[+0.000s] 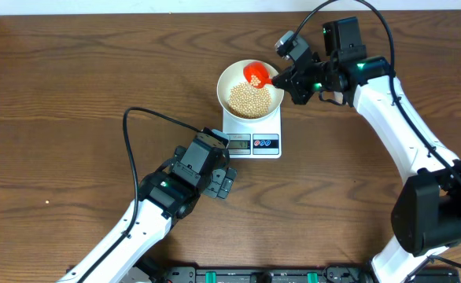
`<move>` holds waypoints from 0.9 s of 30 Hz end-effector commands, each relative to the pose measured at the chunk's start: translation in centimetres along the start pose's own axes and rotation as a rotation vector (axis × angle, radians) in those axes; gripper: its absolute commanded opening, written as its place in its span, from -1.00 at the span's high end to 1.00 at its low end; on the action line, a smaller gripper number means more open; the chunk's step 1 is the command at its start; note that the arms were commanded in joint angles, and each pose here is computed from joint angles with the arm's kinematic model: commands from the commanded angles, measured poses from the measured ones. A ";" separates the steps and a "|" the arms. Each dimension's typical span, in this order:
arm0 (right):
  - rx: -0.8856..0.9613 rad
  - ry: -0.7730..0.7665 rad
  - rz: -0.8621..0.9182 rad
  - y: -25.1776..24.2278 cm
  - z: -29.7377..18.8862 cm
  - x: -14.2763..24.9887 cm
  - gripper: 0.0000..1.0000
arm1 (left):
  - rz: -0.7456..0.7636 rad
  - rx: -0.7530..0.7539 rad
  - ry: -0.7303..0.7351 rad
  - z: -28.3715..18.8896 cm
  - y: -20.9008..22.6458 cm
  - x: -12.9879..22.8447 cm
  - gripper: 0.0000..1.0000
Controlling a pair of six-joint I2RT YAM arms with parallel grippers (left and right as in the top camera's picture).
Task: Scoop item into bowl and weigh 50g on scale
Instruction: 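Keep tilting the scoop over the bowl, adding a few beans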
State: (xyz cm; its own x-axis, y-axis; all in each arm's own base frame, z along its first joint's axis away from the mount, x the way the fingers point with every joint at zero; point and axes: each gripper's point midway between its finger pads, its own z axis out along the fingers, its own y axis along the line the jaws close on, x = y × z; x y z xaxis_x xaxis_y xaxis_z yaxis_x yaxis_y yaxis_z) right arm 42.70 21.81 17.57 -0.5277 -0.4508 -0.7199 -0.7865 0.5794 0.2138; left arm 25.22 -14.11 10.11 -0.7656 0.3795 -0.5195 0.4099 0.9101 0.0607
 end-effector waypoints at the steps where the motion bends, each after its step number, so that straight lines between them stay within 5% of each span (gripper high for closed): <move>1: -0.013 -0.018 -0.009 0.8 -0.3 -0.8 0.98 | 0.018 -0.002 0.009 0.2 0.0 0.3 -0.92; 27: 0.104 0.039 -0.025 -0.5 0.0 0.0 0.98 | 0.017 -0.002 0.009 0.2 0.0 0.3 -0.92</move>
State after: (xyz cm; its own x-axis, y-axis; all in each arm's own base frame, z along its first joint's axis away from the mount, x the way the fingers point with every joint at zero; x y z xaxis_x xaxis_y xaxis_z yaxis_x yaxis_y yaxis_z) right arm 43.19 21.53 16.63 -0.5290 -0.4983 -0.6869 -0.7638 0.6324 0.1295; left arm 25.22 -14.11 10.11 -0.7656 0.3795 -0.5195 0.4099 0.9101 0.0607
